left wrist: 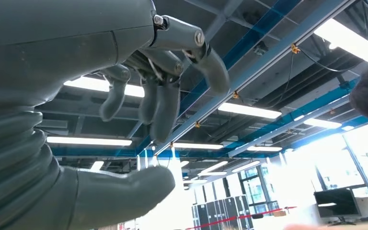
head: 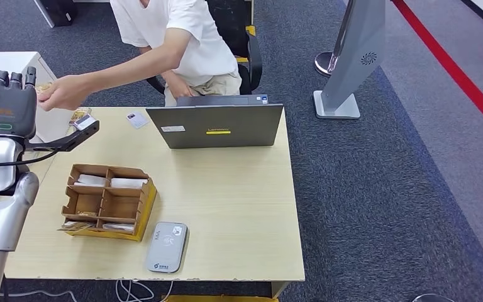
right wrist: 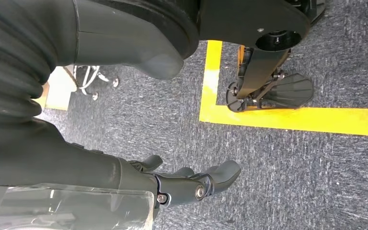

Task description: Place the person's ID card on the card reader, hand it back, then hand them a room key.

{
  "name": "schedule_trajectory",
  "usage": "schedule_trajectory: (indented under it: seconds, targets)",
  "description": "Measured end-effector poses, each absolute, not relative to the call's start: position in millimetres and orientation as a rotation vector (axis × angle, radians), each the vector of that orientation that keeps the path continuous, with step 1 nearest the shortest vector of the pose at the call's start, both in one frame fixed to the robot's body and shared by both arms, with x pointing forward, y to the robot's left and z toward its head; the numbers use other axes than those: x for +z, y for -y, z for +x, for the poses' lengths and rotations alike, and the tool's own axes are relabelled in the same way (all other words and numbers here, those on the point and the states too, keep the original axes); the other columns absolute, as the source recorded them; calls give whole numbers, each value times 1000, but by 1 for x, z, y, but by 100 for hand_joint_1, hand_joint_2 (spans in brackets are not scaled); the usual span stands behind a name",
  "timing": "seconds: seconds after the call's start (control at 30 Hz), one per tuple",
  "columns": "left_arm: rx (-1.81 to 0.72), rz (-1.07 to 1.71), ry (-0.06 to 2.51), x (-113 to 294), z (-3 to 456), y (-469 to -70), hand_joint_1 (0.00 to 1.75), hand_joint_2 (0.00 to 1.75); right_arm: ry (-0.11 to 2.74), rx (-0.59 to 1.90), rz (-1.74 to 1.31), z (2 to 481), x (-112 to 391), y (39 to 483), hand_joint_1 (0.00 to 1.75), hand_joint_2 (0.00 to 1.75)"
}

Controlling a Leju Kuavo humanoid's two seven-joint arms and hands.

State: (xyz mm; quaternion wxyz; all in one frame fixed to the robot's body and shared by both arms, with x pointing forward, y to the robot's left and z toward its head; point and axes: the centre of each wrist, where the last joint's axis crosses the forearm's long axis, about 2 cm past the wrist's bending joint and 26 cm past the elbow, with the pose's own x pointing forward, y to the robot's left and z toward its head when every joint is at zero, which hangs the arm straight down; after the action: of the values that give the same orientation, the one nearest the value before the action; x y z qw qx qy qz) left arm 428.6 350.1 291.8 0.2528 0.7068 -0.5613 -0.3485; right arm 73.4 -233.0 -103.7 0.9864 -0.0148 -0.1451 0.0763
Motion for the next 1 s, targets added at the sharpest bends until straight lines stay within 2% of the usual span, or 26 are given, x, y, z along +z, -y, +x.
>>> schedule_trajectory:
  seconds: [0.3, 0.53, 0.8, 1.0]
  targets:
    - [-914, 1813, 1583, 282, 414, -347, 0, 175, 258, 135, -37, 70, -104, 233, 0, 175]
    - [-764, 1637, 1728, 227, 343, -362, 0, 175, 199, 74, -45, 47, -108, 234, 0, 175]
    - [-351, 1389, 1791, 199, 241, -448, 0, 175, 171, 29, -55, 37, -109, 235, 0, 175]
    - [239, 1191, 1761, 188, 176, -552, 0, 175, 241, 22, -50, 41, -109, 238, 0, 175]
